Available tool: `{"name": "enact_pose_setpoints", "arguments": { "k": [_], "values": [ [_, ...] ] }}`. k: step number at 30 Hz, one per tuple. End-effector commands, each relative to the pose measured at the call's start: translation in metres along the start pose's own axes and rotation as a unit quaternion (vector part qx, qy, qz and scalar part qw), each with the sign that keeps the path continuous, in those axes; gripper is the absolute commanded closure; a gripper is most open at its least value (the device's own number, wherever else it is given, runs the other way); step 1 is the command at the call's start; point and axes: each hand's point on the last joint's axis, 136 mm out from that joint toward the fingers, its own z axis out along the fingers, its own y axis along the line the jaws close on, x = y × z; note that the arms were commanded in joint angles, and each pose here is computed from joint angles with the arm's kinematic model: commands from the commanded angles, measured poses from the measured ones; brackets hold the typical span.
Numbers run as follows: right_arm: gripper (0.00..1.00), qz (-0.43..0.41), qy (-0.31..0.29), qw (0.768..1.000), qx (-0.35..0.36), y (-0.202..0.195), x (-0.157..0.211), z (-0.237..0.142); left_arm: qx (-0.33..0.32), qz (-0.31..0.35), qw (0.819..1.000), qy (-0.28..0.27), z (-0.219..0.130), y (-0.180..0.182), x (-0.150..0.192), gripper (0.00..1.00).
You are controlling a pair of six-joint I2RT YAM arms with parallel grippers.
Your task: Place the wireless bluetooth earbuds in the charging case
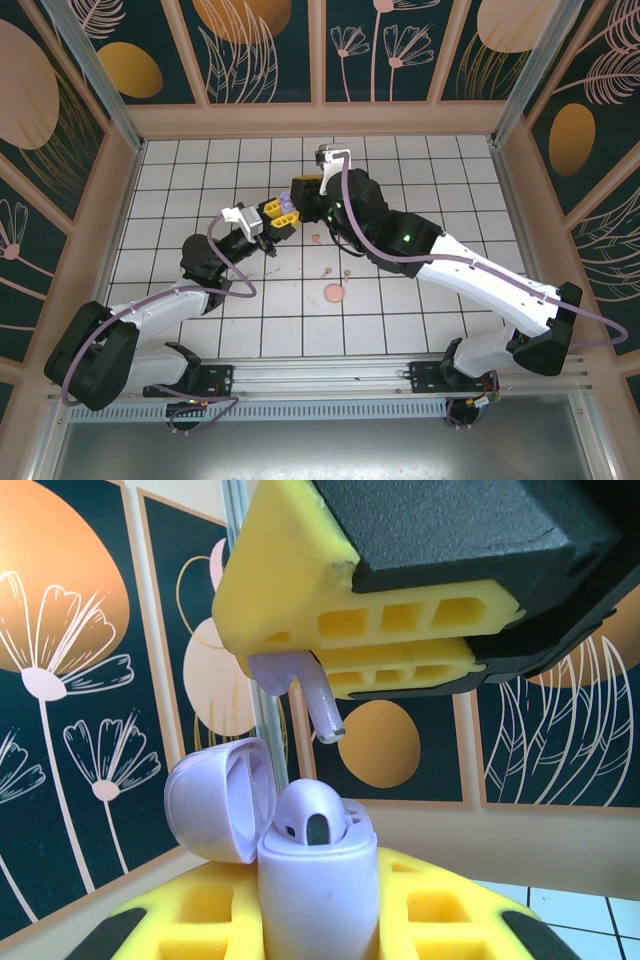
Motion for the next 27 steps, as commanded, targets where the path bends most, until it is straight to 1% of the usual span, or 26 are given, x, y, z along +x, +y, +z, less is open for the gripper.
{"name": "enact_pose_setpoints", "arguments": {
  "k": [1,27],
  "values": [
    [0.81,0.008,-0.037,0.999,-0.003,0.002,-0.018,-0.011,0.006,0.012,0.999,-0.037,0.005,-0.002,-0.024,1.00],
    [0.81,0.010,0.002,1.000,0.002,-0.001,0.018,0.004,0.008,0.014,0.999,-0.046,0.004,-0.003,-0.031,1.00]
  ]
}}
